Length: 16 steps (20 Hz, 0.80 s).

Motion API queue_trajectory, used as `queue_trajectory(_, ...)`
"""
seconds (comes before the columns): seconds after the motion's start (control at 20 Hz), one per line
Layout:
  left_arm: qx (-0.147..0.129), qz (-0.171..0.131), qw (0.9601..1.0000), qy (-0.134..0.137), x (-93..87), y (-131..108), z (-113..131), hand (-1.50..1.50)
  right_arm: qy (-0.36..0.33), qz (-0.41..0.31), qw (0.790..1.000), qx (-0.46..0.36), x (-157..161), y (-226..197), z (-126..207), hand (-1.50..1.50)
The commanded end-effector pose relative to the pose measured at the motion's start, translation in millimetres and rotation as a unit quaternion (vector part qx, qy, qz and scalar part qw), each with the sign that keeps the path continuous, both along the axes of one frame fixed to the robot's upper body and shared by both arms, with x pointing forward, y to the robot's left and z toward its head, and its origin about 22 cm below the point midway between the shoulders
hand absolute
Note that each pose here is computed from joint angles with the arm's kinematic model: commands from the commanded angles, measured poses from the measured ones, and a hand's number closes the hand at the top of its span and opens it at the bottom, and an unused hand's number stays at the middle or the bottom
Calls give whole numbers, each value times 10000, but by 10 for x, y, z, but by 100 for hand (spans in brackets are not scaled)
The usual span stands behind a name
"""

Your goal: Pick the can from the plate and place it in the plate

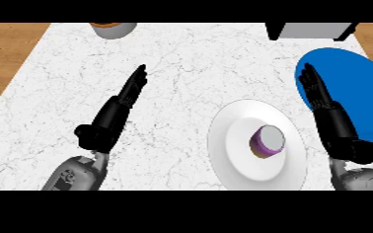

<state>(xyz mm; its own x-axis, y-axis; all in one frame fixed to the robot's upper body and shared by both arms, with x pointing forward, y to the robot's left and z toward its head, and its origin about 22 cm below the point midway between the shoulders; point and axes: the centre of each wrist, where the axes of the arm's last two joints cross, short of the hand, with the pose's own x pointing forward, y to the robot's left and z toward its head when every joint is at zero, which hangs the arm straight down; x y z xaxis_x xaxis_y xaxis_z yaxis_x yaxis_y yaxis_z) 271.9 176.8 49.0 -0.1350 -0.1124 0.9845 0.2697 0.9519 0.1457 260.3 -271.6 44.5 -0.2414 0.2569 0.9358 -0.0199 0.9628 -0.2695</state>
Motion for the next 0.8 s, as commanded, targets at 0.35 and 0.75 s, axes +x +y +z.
queue_trajectory(0.35,657,-643,9915,-918,104,95,346,0,3983,1830,8753,-2044,70,-251,-379,-150)
queue_trajectory(0.75,702,-345,9932,-861,219,381,321,0,3491,3166,7871,-3979,876,287,392,-150)
